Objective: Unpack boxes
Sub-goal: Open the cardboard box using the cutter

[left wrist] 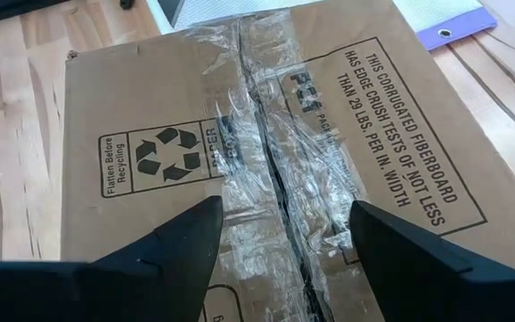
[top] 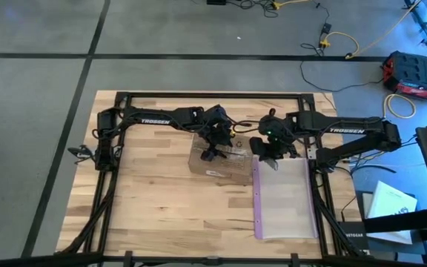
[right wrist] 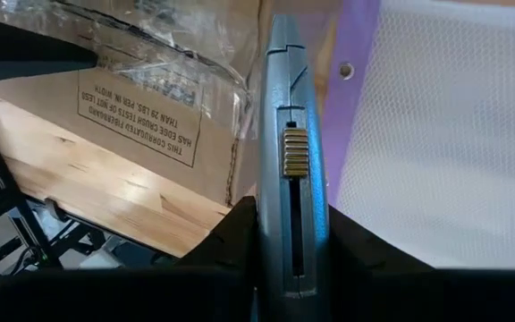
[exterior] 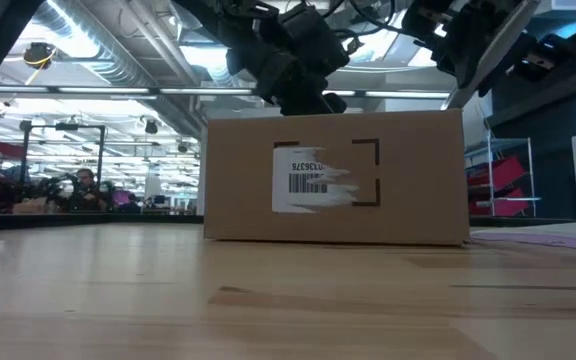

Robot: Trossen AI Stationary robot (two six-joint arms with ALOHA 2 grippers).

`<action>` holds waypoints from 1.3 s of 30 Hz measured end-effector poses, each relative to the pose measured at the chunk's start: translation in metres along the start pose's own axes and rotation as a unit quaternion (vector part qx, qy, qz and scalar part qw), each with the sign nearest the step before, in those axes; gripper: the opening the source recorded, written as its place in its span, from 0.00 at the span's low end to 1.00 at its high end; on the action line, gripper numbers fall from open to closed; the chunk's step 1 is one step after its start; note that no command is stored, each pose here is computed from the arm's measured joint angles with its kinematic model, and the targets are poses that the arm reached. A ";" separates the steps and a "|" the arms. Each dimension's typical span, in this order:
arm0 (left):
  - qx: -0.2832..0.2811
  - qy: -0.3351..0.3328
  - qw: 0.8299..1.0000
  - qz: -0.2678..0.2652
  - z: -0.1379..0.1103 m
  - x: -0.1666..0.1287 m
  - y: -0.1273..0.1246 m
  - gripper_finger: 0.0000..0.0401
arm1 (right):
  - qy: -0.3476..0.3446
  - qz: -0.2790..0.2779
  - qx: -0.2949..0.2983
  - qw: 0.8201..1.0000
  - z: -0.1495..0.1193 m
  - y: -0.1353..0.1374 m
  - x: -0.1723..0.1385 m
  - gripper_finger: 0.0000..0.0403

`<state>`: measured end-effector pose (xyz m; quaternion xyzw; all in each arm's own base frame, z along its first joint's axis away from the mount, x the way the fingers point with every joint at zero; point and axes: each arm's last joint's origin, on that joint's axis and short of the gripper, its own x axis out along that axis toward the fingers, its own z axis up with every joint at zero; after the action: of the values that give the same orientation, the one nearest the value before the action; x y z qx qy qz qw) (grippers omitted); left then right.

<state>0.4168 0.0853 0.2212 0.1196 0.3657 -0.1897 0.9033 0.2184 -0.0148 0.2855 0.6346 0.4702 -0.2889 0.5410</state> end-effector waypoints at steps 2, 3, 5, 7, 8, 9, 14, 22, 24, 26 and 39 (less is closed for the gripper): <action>0.001 0.000 1.000 0.001 0.000 0.000 0.000 0.59 | 0.001 -0.003 0.001 1.000 0.001 0.001 0.002 0.15; 0.001 -0.001 1.000 0.001 0.000 0.000 0.000 0.59 | 0.001 -0.005 0.002 1.000 0.001 0.001 0.003 0.15; 0.000 -0.003 1.000 0.002 0.000 0.000 0.001 0.59 | 0.001 -0.007 0.003 1.000 0.003 0.004 0.007 0.15; 0.001 -0.004 1.000 0.002 0.001 0.000 0.001 0.59 | 0.001 -0.007 0.004 1.000 0.003 0.005 0.007 0.15; 0.002 -0.004 1.000 0.001 0.000 0.000 0.001 0.59 | 0.002 -0.010 0.004 1.000 0.003 0.007 0.006 0.15; 0.003 -0.005 1.000 0.002 0.001 0.000 0.000 0.59 | 0.000 -0.017 0.000 1.000 0.000 0.010 0.004 0.15; 0.005 -0.009 1.000 0.005 0.001 0.000 0.001 0.59 | -0.013 -0.097 0.002 0.995 -0.014 0.003 -0.029 0.15; -0.003 -0.026 1.000 0.015 0.004 0.001 0.004 0.59 | -0.082 -0.055 0.043 0.994 -0.029 0.026 -0.044 0.15; -0.003 -0.027 0.999 0.016 0.004 0.000 0.004 0.59 | -0.099 -0.063 0.056 0.991 -0.033 0.032 -0.037 0.15; -0.002 -0.029 0.999 0.017 0.005 0.000 0.004 0.59 | -0.106 -0.068 0.059 0.990 -0.035 0.038 -0.030 0.15; -0.013 -0.035 0.999 0.019 0.006 0.001 0.004 0.59 | -0.124 -0.129 0.057 0.982 -0.031 0.051 0.002 0.15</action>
<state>0.4231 0.0866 0.2254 0.1082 0.3337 -0.1722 0.9205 0.2610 0.0172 0.3127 0.5578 0.4604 -0.4590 0.5160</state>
